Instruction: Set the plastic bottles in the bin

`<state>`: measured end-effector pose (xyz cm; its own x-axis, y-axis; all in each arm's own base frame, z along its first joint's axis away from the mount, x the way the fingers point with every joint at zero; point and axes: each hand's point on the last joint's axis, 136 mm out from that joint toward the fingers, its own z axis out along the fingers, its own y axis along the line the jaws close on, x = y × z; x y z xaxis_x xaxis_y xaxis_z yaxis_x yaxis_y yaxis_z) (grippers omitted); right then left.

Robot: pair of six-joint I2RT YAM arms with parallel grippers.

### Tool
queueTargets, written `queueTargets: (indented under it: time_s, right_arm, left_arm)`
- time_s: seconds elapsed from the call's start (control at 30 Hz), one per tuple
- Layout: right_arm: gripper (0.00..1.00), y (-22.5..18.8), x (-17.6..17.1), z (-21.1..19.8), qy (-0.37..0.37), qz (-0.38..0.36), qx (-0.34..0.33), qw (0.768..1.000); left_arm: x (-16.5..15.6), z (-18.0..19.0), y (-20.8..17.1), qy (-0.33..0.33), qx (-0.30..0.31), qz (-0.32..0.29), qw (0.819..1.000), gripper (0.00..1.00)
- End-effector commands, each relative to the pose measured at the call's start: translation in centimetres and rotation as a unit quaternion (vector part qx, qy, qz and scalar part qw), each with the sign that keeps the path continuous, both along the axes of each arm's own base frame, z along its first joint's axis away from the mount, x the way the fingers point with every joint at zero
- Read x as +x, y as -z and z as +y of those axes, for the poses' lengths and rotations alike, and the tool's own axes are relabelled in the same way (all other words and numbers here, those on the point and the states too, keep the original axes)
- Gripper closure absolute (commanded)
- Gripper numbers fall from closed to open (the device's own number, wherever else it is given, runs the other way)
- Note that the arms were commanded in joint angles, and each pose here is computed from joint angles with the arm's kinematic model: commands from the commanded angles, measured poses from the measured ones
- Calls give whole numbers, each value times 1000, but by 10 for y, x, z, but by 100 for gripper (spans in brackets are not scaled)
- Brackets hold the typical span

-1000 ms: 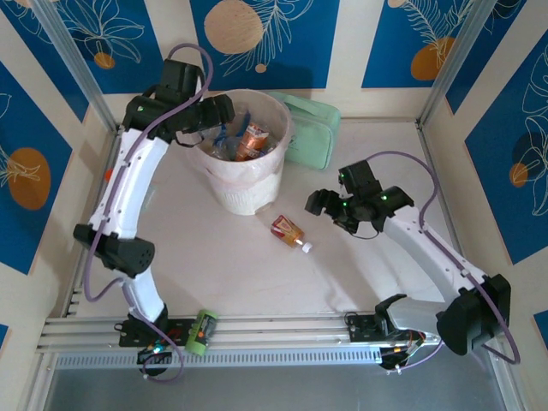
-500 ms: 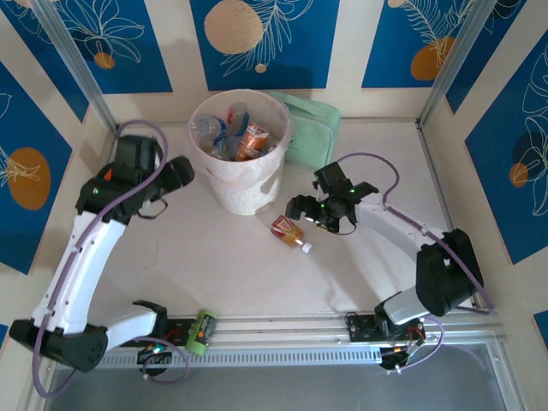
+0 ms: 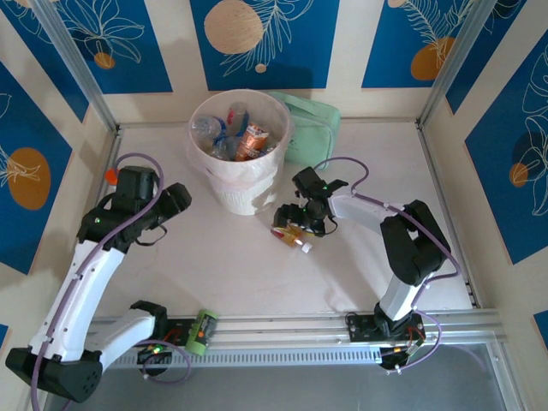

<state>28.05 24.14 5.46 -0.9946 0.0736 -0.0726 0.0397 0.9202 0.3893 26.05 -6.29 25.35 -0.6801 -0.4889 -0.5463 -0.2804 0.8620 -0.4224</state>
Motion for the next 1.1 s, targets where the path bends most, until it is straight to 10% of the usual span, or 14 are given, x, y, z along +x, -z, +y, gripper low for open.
queueTargets:
  time_s: [0.0,1.07]
  right_arm:
    - [7,9,-5,-3,7,20,-29,999]
    - [24,26,-21,-23,64,62,-97,991]
  left_arm:
    - [2,-3,6,-1,-15,6,1000,23]
    - [1,-13,43,10,-39,40,998,23]
